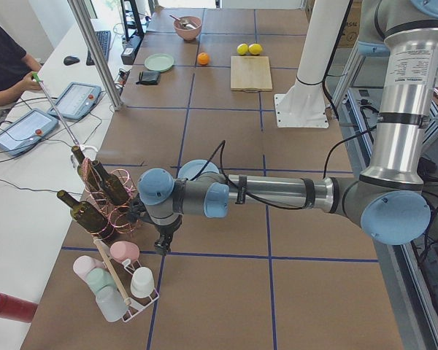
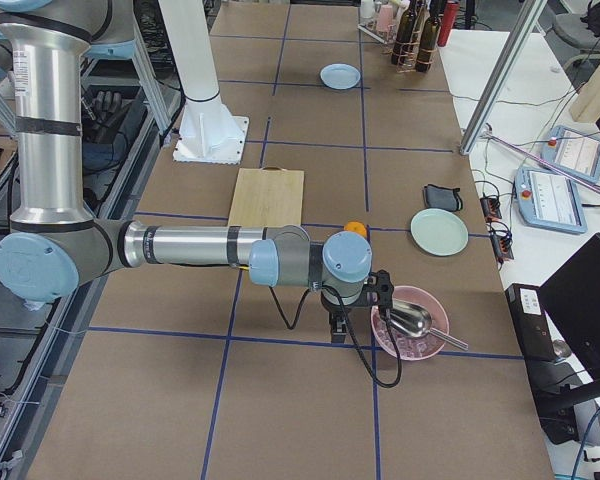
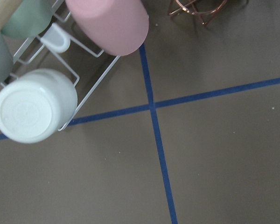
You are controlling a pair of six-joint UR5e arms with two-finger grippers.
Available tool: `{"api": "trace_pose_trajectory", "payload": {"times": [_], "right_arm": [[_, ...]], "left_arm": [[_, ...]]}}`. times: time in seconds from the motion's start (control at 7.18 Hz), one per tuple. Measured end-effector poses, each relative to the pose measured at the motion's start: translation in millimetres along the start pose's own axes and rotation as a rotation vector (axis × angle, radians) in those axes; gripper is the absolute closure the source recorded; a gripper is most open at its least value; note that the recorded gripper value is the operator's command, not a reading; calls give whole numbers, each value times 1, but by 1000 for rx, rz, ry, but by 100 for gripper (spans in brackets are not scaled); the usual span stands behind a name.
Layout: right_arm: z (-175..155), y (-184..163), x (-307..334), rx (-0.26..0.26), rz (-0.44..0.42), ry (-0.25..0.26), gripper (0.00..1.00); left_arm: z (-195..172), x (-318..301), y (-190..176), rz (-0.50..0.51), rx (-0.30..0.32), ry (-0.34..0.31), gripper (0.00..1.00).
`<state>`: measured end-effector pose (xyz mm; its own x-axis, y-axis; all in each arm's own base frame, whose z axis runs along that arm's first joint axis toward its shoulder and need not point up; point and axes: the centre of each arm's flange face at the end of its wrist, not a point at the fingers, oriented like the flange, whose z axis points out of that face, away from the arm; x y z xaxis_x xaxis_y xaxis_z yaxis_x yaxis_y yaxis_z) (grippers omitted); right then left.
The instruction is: Pick orange to plate
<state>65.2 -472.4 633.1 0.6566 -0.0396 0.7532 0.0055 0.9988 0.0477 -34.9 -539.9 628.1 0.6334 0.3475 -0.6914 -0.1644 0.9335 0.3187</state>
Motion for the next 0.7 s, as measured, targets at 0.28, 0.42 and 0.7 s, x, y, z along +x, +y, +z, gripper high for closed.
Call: {"api": "trace_pose_trajectory", "payload": {"times": [0.28,0.42,0.7], "right_arm": [[-12,-4,-13,25,-29,2,0],[-22,-7,-25,48,-57,6,0],[-39,-20,-46,81,-98,6,0]], "left_arm": [[25,38,-20,111,46,23,0],[45,61,-29,137,39,43,0],[83,108,-39,93,12,82,0]]}}
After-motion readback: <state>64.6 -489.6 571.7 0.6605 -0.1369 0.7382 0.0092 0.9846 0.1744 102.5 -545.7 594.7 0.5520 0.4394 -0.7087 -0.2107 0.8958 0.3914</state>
